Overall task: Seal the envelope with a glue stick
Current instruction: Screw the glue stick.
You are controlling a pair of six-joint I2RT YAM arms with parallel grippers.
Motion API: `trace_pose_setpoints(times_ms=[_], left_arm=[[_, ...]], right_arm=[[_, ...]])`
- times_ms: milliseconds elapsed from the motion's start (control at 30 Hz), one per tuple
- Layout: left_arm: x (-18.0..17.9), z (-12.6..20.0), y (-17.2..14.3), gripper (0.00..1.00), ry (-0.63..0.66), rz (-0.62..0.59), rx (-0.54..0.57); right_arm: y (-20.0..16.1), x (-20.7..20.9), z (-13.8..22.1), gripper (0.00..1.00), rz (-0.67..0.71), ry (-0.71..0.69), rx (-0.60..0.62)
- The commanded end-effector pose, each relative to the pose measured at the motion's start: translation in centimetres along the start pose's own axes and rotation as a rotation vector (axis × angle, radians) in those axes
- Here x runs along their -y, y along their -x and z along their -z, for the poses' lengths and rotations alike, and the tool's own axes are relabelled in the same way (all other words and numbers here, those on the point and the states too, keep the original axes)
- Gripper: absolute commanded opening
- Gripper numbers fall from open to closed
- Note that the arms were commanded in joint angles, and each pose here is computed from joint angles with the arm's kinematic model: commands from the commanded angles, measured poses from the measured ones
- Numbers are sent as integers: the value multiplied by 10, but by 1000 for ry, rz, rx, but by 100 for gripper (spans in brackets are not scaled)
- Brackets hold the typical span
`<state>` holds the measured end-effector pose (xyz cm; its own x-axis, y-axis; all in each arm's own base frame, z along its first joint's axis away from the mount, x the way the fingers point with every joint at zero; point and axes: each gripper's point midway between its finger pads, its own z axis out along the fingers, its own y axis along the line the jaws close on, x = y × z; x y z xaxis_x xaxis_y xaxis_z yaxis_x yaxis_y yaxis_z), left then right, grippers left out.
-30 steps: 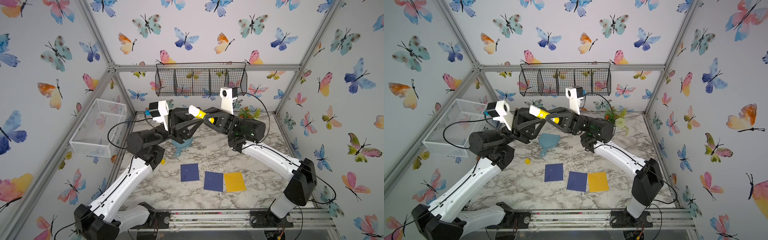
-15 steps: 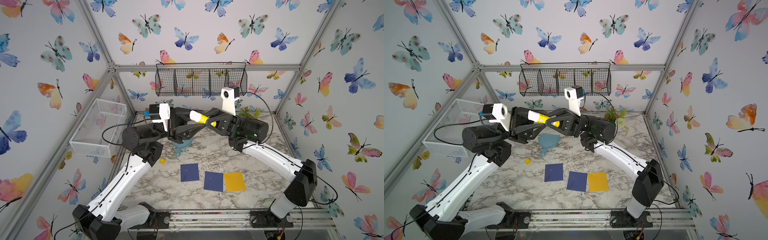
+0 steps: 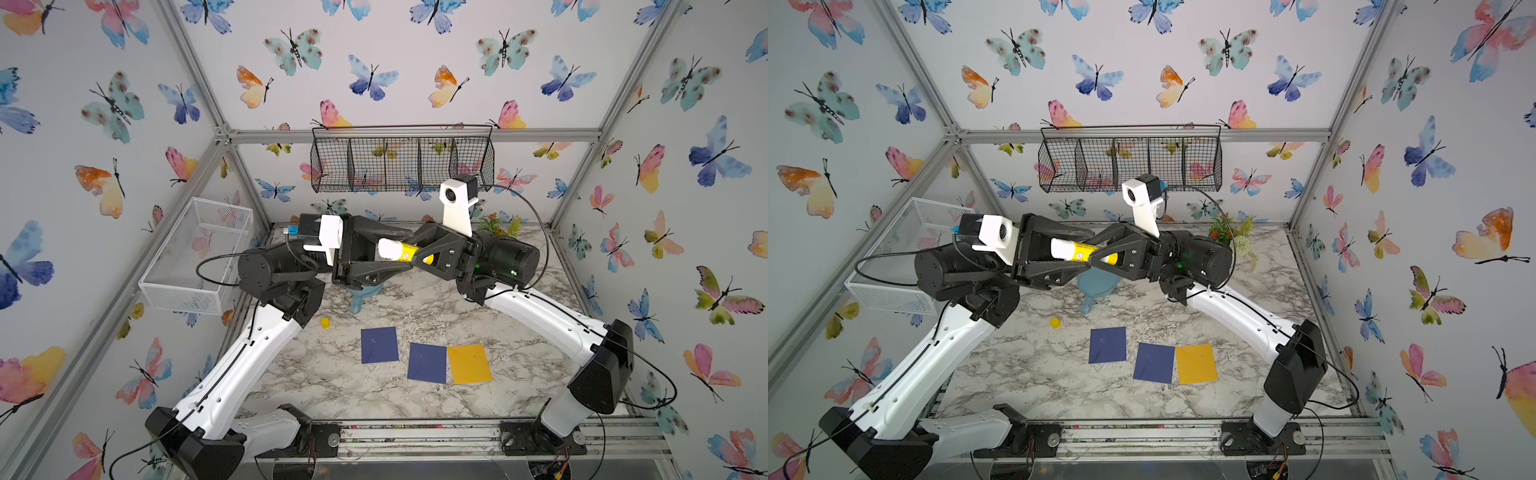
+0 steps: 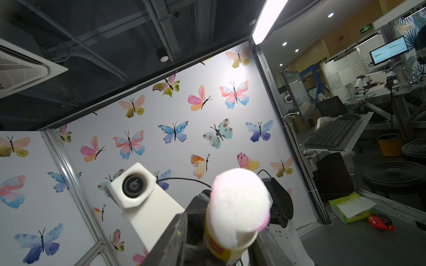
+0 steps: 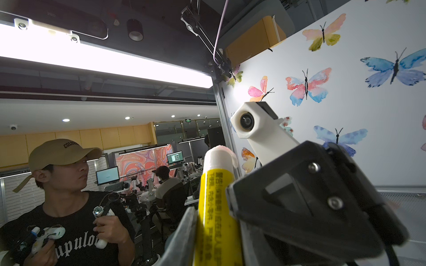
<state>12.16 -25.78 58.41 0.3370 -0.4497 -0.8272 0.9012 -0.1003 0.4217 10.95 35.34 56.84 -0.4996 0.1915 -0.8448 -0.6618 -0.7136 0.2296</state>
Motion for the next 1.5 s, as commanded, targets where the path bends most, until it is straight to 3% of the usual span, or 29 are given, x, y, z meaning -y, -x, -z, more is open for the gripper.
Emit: trace_pose_setpoints(times_ms=[0,133,433,633,800,933,1467], left_arm=[[17,-6,0,47,-91,8,-21],[22,-7,1,43,-105,-3,-23],[22,-9,-2,19,-106,-6,-26],[17,-8,-1,11,-56,-14,-20],[13,-6,3,8,1,-32,-12],[10,-4,7,6,49,-40,4],[7,11,21,5,199,-22,83]], right_arm=[[-13,28,1,2,-103,-41,-28],[-14,30,1,2,-109,-42,-28],[-14,32,1,2,-113,-51,-29],[-14,32,0,15,-101,-63,-30],[-14,33,1,31,-79,-90,-32],[-12,30,0,39,-57,-107,-37],[-9,41,11,47,79,-314,-17]])
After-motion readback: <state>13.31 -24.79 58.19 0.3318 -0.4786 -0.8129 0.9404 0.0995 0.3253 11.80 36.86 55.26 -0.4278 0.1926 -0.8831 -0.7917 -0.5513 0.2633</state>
